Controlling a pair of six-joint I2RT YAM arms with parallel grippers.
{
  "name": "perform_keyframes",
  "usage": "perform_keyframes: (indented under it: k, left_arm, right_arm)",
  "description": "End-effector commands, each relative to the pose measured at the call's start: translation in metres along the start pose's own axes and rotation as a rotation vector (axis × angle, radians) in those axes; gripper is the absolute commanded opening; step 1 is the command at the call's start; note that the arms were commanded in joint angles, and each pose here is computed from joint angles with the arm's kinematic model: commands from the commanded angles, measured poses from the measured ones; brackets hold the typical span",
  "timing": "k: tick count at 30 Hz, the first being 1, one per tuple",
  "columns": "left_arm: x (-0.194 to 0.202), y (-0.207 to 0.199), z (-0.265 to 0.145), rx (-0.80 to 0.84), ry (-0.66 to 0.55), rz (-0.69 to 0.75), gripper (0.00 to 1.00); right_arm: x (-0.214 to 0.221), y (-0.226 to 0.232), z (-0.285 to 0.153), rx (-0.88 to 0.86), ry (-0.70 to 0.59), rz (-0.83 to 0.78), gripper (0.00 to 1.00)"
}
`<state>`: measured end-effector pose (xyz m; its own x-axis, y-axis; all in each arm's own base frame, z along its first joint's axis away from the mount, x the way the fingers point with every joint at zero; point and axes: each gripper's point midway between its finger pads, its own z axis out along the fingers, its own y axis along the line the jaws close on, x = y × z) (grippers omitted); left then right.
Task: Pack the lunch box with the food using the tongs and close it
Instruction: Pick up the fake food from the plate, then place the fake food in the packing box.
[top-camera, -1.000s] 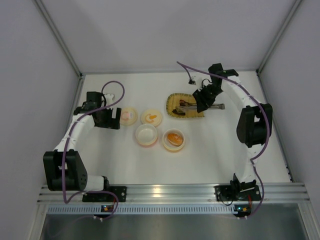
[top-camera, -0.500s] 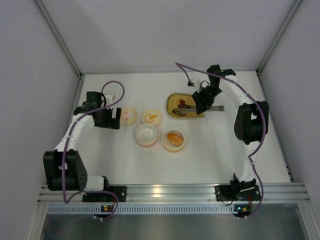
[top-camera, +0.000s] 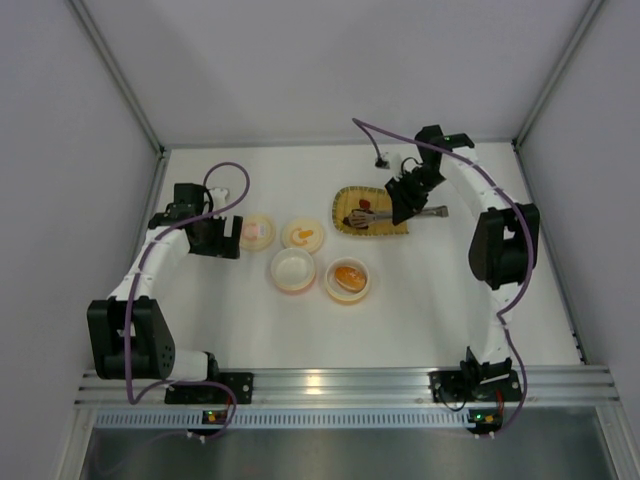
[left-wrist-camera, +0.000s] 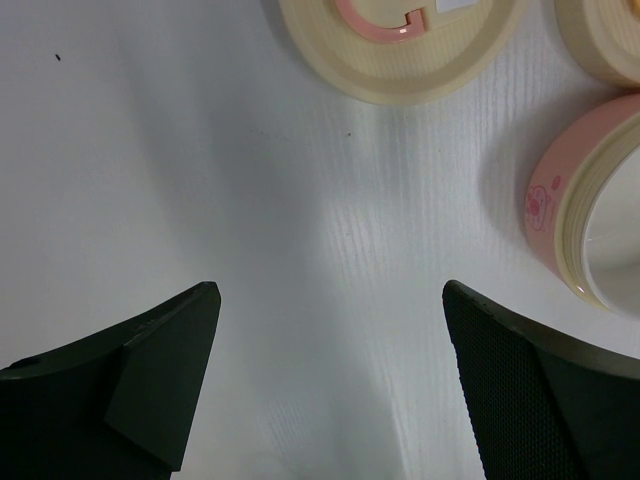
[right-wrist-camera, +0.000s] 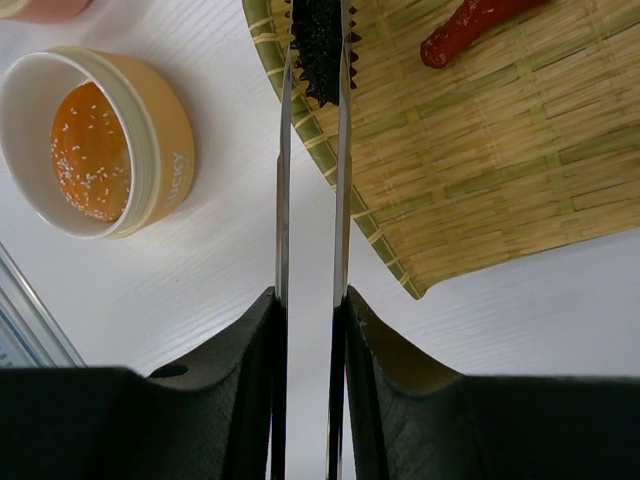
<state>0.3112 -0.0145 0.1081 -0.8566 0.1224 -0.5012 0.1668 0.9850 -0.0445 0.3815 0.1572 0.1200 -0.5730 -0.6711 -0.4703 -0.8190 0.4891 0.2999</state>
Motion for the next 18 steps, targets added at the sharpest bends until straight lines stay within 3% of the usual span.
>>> perform_keyframes:
  k: [1, 9, 14, 18]
  left_arm:
    - [-0.011, 0.003, -0.003, -0.016, -0.043, 0.002, 0.98]
    - [-0.014, 0.002, -0.004, -0.011, -0.045, -0.004, 0.98]
    - [-0.015, -0.010, -0.008, 0.073, -0.045, -0.027, 0.98]
    - [-0.016, 0.004, -0.010, 0.145, -0.046, -0.128, 0.98]
  right_arm:
    - [-0.031, 0.021, -0.043, 0.014, -0.118, -0.057, 0.14]
    - [-0.056, 0.027, -0.070, 0.075, -0.208, -0.089, 0.11]
    - [-0.071, 0.074, -0.074, 0.030, -0.254, -0.146, 0.11]
    - [-0.082, 0.117, -0.069, 0.036, -0.279, -0.252, 0.10]
